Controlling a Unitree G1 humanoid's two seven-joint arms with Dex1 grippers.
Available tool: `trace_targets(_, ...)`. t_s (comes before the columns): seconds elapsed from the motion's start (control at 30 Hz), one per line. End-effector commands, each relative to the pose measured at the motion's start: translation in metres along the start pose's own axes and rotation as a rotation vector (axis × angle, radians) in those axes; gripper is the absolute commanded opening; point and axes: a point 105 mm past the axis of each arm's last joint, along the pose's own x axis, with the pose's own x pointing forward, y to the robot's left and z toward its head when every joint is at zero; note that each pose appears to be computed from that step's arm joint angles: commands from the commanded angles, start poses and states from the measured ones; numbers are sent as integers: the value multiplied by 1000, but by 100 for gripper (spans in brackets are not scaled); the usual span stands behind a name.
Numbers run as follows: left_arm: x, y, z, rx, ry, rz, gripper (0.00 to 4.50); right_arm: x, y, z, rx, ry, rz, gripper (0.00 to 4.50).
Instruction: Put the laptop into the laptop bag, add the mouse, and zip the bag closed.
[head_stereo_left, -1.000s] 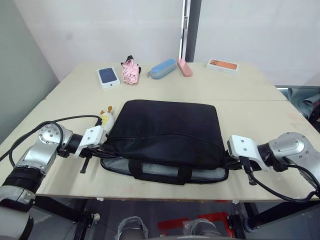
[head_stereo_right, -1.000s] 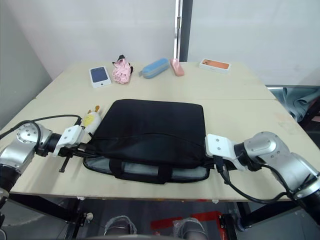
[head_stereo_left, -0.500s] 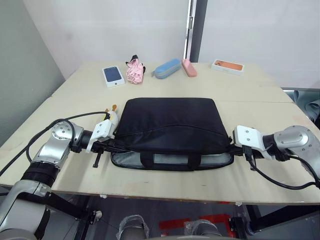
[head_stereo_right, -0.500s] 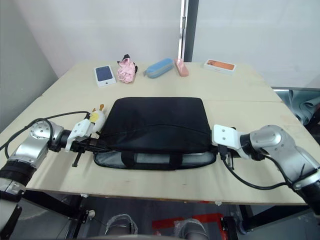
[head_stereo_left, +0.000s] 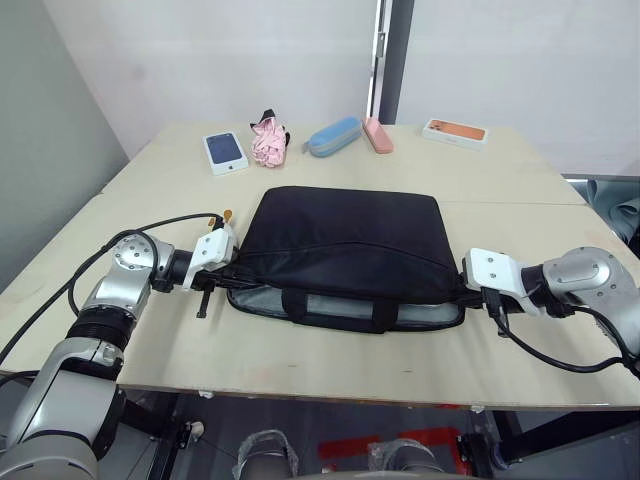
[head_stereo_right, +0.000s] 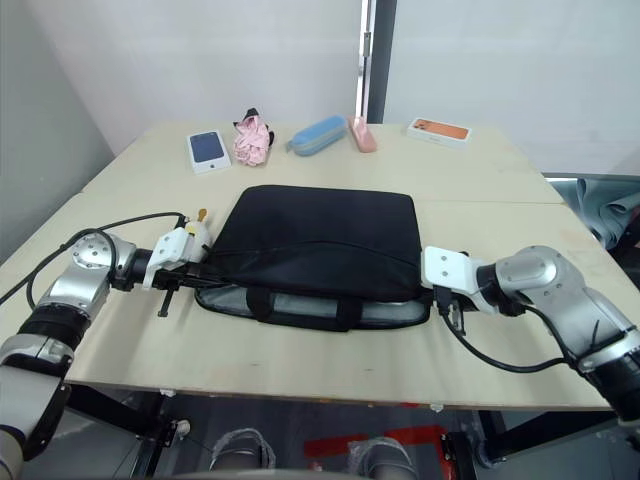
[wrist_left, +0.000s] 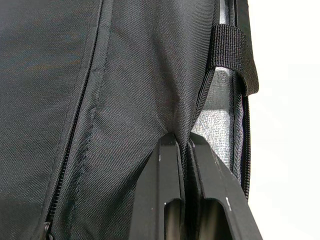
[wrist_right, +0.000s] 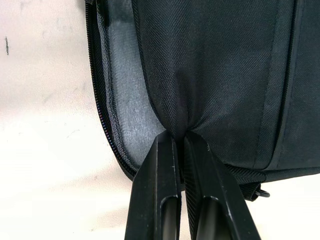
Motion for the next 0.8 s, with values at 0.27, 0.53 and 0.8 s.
trace_targets(0.27,-44,4,14,-138,-18,49,314,-36,1,6,204,-60,37,310)
trace_targets(0.53,-78,-20,62,-373,-127,-43,450,-77,2,28,378,-272,69,447)
trace_targets(0.8,-104,-37,124,-389,-362,-116,450,-86,29,50,450,-422,135,423)
